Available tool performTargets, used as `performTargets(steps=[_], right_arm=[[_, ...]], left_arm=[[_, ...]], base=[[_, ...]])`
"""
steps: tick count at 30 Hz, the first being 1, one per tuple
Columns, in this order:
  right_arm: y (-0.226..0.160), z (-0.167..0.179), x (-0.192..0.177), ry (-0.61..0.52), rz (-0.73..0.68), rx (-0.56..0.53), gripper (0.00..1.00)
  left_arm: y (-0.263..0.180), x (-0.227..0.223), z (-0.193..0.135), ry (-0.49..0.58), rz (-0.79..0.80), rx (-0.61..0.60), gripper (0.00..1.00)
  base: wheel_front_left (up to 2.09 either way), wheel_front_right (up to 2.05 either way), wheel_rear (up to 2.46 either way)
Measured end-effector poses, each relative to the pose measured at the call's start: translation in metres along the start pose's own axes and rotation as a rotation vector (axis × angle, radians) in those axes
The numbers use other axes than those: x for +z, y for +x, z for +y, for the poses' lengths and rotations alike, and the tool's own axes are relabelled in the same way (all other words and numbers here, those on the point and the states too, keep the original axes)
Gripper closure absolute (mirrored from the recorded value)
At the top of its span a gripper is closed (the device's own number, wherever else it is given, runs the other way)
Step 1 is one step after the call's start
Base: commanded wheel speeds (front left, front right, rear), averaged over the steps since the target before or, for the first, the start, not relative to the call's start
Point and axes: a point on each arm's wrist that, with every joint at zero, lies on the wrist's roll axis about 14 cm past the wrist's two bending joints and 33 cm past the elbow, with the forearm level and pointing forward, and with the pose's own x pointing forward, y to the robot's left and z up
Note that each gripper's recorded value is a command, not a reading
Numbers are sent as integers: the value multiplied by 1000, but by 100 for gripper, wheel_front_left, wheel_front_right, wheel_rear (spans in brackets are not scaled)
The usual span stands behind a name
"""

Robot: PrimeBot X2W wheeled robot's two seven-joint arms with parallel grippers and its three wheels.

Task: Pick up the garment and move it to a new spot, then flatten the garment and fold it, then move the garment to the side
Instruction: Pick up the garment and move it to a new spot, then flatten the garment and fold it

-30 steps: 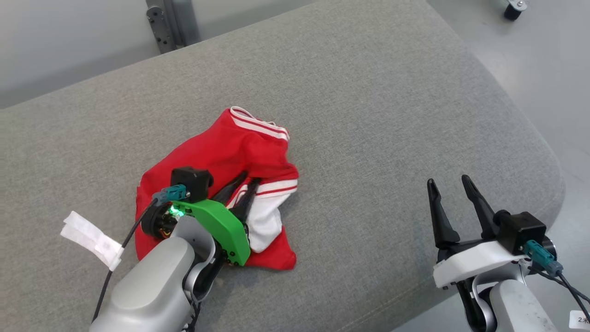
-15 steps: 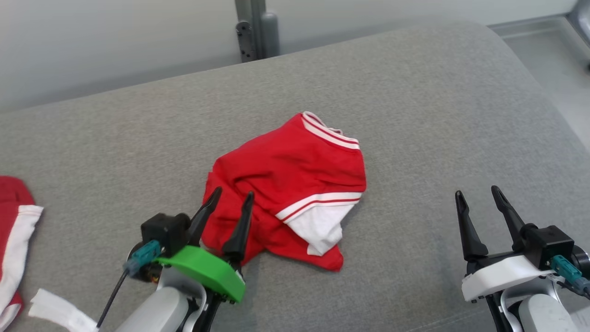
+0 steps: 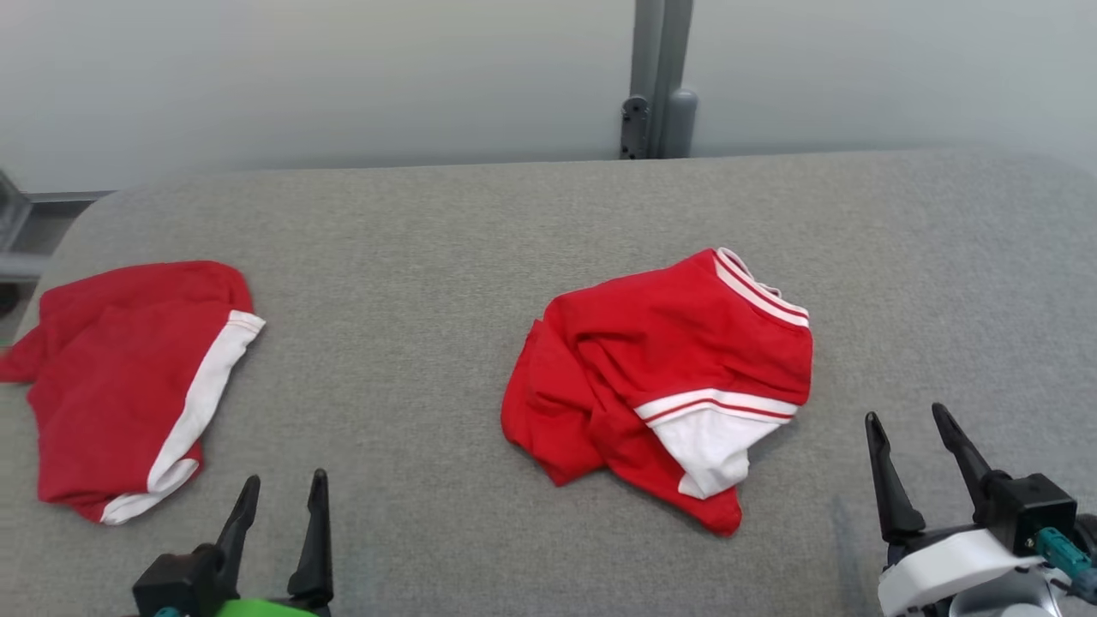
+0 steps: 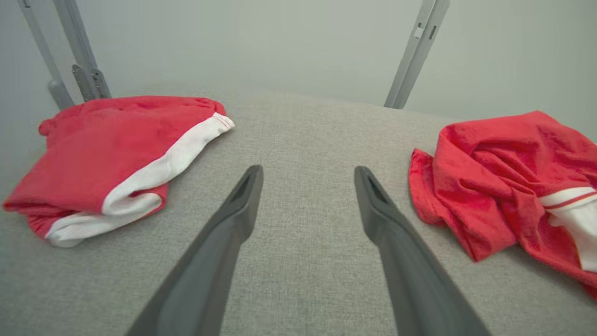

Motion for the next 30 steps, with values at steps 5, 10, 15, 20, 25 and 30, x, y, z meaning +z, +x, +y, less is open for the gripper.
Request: performTargets(steps=[5,10,15,20,25,30], right_arm=[[-5,17,-8,19,23,34,0],[-9,22,-6,26,18,31,0],[-14,14,-5,25,14,-5,0],[-18,10,-7,26,18,-22,0],[-20,8,-7,24,17,-31,0],[-21,5,-6,26,15,-42,0]], left_arm=[[-28,6,42,5,-51,132,0],[-48,0,57,-6,-68,165,0],[-52,-4,65,-13,-73,184,0],[-49,-6,62,-4,-71,176,0],[-45,-4,58,8,-77,163,0],[-38,-1,51,23,-83,139,0]], base=[[0,0,0],[0,0,0],[0,0,0],[0,0,0],[0,0,0],[0,0,0]])
